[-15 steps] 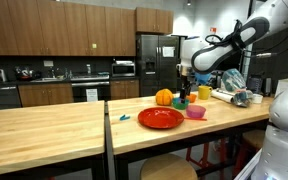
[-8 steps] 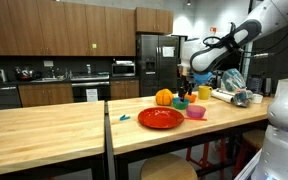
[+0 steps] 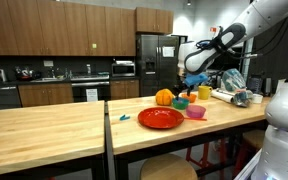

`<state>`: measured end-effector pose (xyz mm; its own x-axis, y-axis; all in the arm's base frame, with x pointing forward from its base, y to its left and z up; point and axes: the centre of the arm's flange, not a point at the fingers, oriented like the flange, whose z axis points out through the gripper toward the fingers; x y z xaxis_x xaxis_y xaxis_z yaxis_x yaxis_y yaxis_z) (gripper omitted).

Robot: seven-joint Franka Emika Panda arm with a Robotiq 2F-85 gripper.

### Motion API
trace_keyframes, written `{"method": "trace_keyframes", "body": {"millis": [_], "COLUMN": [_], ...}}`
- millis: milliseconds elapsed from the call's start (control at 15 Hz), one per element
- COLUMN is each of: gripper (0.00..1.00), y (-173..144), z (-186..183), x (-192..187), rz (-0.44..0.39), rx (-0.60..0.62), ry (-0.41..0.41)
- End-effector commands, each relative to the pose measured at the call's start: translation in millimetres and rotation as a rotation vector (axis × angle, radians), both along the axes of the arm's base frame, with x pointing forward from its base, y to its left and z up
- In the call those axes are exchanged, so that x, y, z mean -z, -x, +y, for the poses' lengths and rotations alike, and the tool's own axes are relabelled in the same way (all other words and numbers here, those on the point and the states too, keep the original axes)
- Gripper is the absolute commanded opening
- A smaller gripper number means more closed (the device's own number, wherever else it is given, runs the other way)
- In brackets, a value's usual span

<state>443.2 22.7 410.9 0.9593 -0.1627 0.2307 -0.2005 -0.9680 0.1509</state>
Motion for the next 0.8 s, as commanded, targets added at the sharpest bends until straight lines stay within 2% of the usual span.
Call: {"method": "trace_keyframes", "body": {"millis": [0,333,733], "gripper": [1.00,1.00,1.00], "y": [-23.1,-35.8,-38.1], "z": [-0.9,-10.3,-26.1], "x": [7.7,12.9,14.4], "rz": [-0.030,-0.057,-0.074], "rx": [0.153,0.307,0.445], "ry": [-0.026,-0.068,-0.082]}}
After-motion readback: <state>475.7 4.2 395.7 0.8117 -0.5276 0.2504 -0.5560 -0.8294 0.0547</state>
